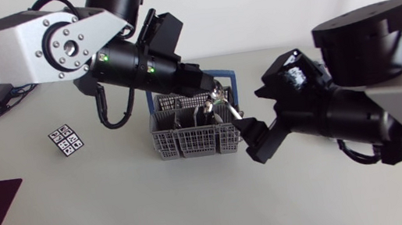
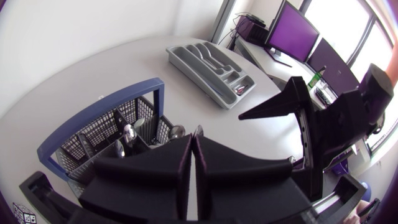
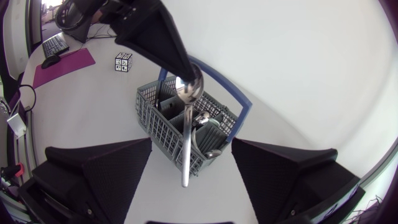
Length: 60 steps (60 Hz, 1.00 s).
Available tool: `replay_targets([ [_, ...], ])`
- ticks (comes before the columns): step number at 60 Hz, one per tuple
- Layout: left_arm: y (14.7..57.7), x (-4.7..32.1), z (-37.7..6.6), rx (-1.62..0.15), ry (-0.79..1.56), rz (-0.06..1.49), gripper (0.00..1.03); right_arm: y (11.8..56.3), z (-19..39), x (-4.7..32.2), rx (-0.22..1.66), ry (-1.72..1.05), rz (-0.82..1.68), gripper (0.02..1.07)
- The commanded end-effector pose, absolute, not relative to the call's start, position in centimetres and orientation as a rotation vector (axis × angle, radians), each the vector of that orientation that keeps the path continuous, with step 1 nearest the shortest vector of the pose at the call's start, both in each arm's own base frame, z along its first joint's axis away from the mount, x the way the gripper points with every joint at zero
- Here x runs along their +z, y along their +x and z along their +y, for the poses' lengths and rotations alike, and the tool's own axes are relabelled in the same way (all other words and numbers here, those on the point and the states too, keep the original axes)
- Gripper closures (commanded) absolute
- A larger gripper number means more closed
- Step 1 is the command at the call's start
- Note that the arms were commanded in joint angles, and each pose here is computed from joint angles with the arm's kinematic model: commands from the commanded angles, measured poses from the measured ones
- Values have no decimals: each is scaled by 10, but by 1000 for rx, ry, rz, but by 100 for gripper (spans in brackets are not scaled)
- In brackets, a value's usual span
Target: Transfer all utensils from the basket to the drawer tray.
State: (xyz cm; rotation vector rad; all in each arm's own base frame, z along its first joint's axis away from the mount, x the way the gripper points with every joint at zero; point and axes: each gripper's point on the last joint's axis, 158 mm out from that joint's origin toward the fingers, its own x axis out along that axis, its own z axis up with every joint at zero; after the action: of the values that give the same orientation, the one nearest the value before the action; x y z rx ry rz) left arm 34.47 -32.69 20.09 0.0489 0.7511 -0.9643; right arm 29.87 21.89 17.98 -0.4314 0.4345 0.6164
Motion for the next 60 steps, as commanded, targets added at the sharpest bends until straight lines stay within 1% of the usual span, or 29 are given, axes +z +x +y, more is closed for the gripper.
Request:
replay_targets([
  [1, 354, 206, -327, -958, -27, 781, 100, 309, 228, 176, 603, -421, 452, 17],
  [3, 356, 204, -326, -955, -30, 786, 100, 311, 230, 174, 603, -425, 456, 17],
  [6, 357, 203, -326, -954, -33, 790, 100, 315, 235, 174, 600, -431, 453, 22],
  [11, 357, 202, -327, -968, -61, 806, 100, 322, 240, 171, 589, -443, 464, 23],
  [15, 355, 201, -328, -977, -69, 815, 100, 329, 243, 168, 584, -448, 475, 31],
  [20, 355, 199, -329, -981, -73, 821, 100, 335, 244, 165, 577, -452, 482, 36],
  [24, 355, 200, -328, -981, -74, 821, 100, 339, 246, 164, 575, -456, 488, 45],
  [29, 356, 199, -327, -978, -76, 822, 100, 341, 247, 160, 576, -459, 497, 52],
  [36, 356, 196, -327, -978, -73, 829, 100, 343, 247, 164, 573, -457, 482, 73],
  [46, 358, 195, -324, -972, -76, 831, 100, 340, 247, 160, 592, -454, 489, 88],
  [60, 358, 194, -325, -974, -74, 831, 100, 334, 248, 146, 628, -471, 517, 92],
])
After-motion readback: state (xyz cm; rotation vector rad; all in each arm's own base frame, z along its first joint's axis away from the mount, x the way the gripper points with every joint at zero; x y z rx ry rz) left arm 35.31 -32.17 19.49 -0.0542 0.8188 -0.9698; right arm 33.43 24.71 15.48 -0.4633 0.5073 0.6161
